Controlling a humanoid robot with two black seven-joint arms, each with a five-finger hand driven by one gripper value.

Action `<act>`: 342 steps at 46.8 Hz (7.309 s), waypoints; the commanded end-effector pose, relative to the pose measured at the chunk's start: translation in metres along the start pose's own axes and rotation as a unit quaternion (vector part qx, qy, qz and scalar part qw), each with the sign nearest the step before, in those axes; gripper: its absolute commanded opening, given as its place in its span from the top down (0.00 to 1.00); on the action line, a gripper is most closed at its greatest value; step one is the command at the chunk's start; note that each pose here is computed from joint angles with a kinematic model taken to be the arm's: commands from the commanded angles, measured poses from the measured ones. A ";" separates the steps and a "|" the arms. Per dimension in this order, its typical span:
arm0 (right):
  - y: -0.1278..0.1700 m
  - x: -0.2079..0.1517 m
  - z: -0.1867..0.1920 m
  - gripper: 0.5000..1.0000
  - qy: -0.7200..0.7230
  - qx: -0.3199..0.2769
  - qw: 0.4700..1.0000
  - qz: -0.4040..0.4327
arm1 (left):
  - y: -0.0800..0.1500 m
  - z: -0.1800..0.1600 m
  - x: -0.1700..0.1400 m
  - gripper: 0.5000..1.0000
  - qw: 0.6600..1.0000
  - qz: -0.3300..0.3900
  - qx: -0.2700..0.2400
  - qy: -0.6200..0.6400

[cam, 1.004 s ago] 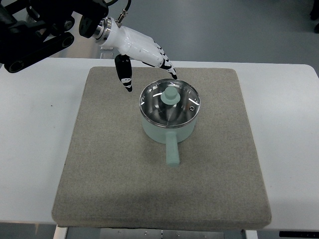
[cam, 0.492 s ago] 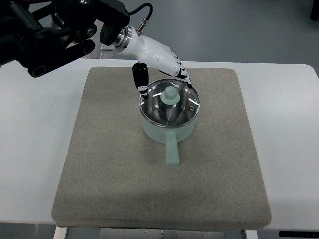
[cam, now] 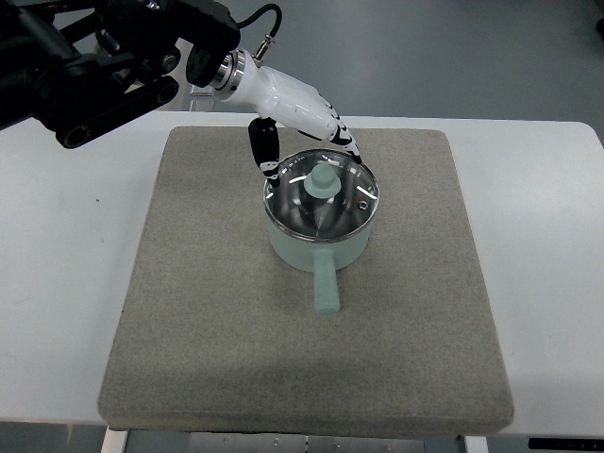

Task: Place lid left of pot with left hand
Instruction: 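Close the left hand fingers around the lid knob, then lift the glass lid off the pot with the left hand, then carry the lid beside the pot, nearer the left arm, and lower it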

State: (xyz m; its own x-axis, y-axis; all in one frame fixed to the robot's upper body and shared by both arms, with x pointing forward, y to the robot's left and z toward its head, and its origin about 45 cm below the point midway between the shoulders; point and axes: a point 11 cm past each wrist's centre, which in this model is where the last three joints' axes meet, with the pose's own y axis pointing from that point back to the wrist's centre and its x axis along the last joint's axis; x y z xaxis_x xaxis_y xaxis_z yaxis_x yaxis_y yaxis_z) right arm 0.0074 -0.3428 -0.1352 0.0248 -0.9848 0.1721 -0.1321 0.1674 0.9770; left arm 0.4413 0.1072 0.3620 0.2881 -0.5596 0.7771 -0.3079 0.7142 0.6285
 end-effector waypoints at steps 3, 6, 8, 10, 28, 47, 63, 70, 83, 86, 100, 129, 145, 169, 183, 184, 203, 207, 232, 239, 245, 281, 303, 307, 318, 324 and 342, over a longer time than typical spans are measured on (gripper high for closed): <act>0.000 0.000 0.000 0.16 0.000 0.000 1.000 0.000 | -0.004 0.002 -0.003 0.01 1.000 -0.002 -0.004 0.002; 0.000 0.000 0.000 0.16 0.000 0.000 1.000 0.000 | -0.004 0.003 -0.002 0.01 1.000 -0.002 -0.005 0.001; 0.000 0.000 0.000 0.16 0.000 0.000 1.000 0.000 | -0.005 0.003 -0.002 0.01 1.000 -0.001 -0.006 0.001; 0.000 0.000 0.000 0.16 0.000 0.000 1.000 0.000 | -0.005 0.003 -0.003 0.01 1.000 -0.001 -0.007 0.003; 0.000 0.000 0.001 0.16 0.000 -0.001 1.000 0.000 | -0.005 0.003 -0.003 0.01 1.000 -0.001 -0.007 0.003; 0.000 0.000 0.000 0.16 0.000 0.000 1.000 0.000 | -0.005 0.003 -0.003 0.02 1.000 -0.007 -0.006 0.005; 0.000 0.000 0.000 0.16 0.000 0.000 1.000 0.000 | 0.001 0.002 -0.002 0.02 0.999 -0.037 -0.001 0.029; 0.000 0.000 0.001 0.16 0.000 -0.001 1.000 0.000 | 0.001 0.001 -0.001 0.01 0.999 -0.031 -0.004 0.036; 0.000 0.000 0.000 0.16 0.000 0.000 1.000 0.000 | -0.005 -0.005 0.003 0.02 0.999 -0.008 0.003 0.034; 0.000 0.000 0.000 0.15 0.000 0.000 1.000 0.000 | -0.005 -0.005 0.003 0.02 0.999 -0.008 0.003 0.034; 0.000 0.000 0.000 0.16 0.000 0.000 1.000 -0.001 | -0.006 -0.005 0.000 0.03 0.999 -0.012 0.004 0.030; 0.000 0.000 0.000 0.16 0.000 0.000 1.000 0.000 | -0.011 0.003 0.003 0.16 1.000 -0.023 -0.003 0.018; 0.000 0.000 0.000 0.16 0.000 0.000 1.000 0.000 | -0.011 0.001 0.002 0.30 1.000 -0.024 0.000 0.015; 0.000 0.000 0.000 0.16 0.000 0.000 1.000 0.000 | -0.016 0.003 -0.001 0.42 1.000 -0.027 -0.002 0.015; 0.000 0.000 0.000 0.16 0.000 0.000 1.000 0.000 | -0.017 0.003 -0.001 0.66 1.000 -0.028 0.000 0.009; 0.000 0.000 0.000 0.16 0.000 0.000 1.000 0.000 | -0.017 0.003 -0.001 0.66 1.000 -0.028 0.000 0.009; 0.000 0.000 0.000 0.16 0.000 0.000 1.000 -0.001 | -0.017 0.003 -0.001 0.90 1.000 -0.029 0.002 0.004; 0.000 0.000 0.000 0.16 0.000 0.000 1.000 0.000 | -0.017 0.002 -0.001 1.00 1.000 -0.029 0.002 0.004; 0.000 0.000 0.001 0.16 0.000 -0.001 1.000 0.000 | -0.018 0.002 -0.003 1.00 0.999 -0.032 0.004 0.000; 0.000 0.000 0.000 0.16 0.000 0.000 1.000 0.000 | -0.019 0.004 -0.001 1.00 1.000 -0.031 0.002 0.000; 0.000 0.000 0.000 0.16 0.000 0.000 1.000 0.000 | -0.018 0.005 0.004 1.00 1.000 -0.026 0.001 -0.003; 0.000 0.000 0.000 0.16 0.000 0.000 1.000 0.000 | -0.009 0.004 0.024 1.00 1.000 -0.014 0.011 -0.019; 0.000 0.000 0.000 0.15 0.000 0.000 1.000 0.000 | 0.018 -0.037 0.009 1.00 0.998 -0.004 0.064 0.028; 0.000 0.000 0.000 0.16 0.000 0.000 1.000 0.000 | 0.028 -0.052 0.004 1.00 0.995 0.002 0.085 0.048; 0.000 0.000 0.000 0.16 0.000 0.000 1.000 0.000 | 0.062 -0.081 -0.008 1.00 0.988 0.015 0.128 0.081; 0.000 0.000 0.000 0.16 0.000 0.000 1.000 0.000 | 0.084 -0.094 -0.017 1.00 0.984 0.020 0.151 0.093; 0.000 0.000 0.000 0.16 0.000 0.000 1.000 -0.001 | 0.127 -0.120 -0.057 1.00 0.971 0.028 0.194 0.135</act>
State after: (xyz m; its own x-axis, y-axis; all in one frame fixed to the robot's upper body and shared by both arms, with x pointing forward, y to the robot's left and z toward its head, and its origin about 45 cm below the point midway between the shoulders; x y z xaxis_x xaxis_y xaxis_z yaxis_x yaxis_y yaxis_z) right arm 0.0074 -0.3427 -0.1352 0.0248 -0.9849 0.1715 -0.1320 0.1668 0.9771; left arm 0.4957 0.2724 0.4069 0.4556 -0.3603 0.8140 -0.6370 0.5068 0.5809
